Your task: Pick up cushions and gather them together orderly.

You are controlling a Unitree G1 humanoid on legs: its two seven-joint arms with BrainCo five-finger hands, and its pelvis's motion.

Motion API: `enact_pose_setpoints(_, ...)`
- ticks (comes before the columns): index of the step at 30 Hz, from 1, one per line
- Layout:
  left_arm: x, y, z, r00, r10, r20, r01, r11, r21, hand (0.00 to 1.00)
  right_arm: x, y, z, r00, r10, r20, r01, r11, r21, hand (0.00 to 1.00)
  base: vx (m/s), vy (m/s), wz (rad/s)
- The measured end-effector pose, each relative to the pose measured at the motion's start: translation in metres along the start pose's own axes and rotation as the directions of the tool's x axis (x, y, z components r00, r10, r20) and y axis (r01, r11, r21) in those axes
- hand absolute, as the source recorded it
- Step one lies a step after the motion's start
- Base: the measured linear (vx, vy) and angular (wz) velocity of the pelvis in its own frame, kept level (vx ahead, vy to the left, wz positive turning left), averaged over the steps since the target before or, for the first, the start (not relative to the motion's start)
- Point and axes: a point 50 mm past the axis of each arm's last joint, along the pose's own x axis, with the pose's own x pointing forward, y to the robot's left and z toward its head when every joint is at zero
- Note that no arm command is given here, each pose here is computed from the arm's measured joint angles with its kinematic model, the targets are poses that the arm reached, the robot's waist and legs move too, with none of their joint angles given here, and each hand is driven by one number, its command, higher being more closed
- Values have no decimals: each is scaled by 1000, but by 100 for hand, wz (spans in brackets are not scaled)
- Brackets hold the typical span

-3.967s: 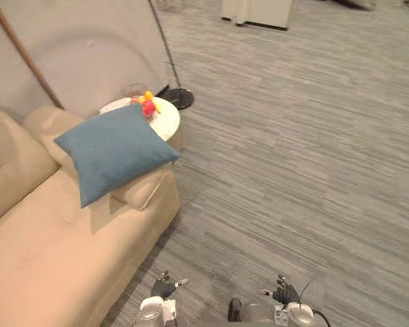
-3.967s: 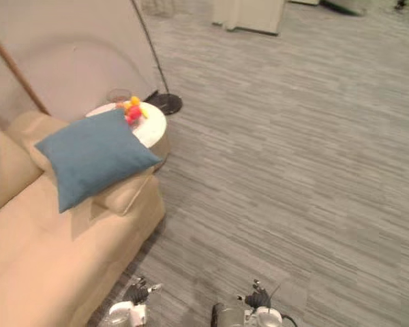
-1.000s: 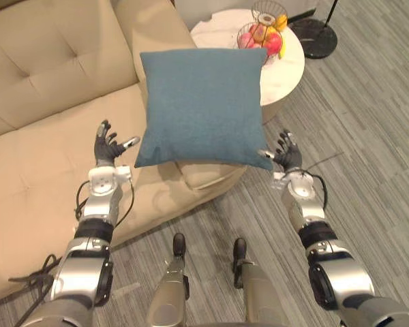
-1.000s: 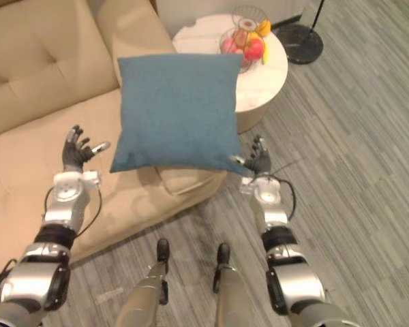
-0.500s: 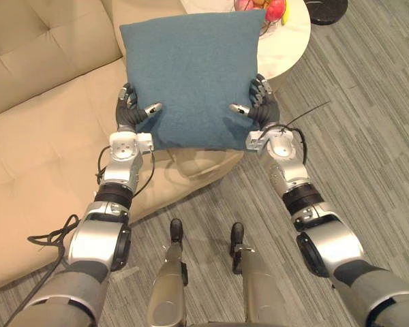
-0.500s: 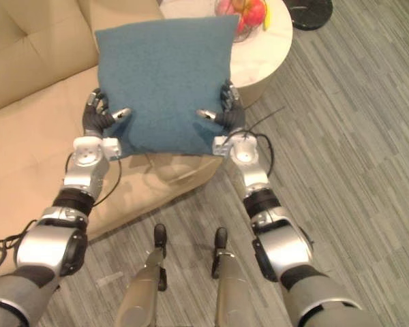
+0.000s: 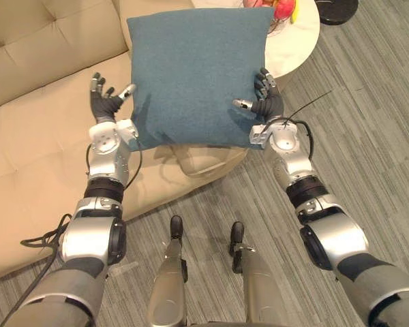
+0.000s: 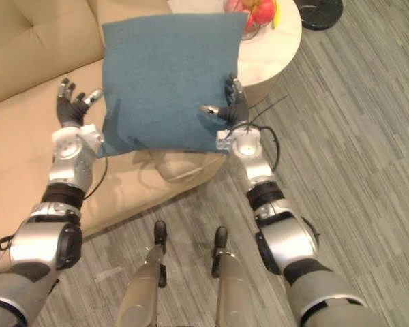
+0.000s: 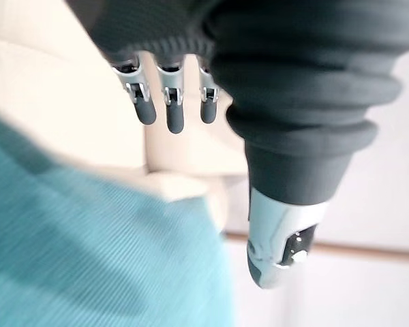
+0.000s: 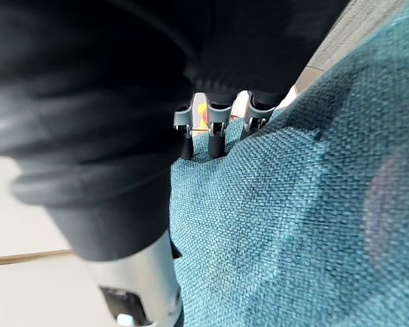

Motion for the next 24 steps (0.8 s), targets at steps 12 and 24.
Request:
enact_pose_setpoints(12, -8, 19, -15, 999, 27, -37, -26, 999, 28, 0, -8, -35, -11, 989, -148, -8, 148, 989, -3, 0, 34, -24, 8)
enact_pose_setpoints(24, -27, -50, -55, 954, -233, -190, 283, 907, 311, 0, 6, -15, -2, 999, -54, -6, 50, 959, -279, 0, 21, -19, -2)
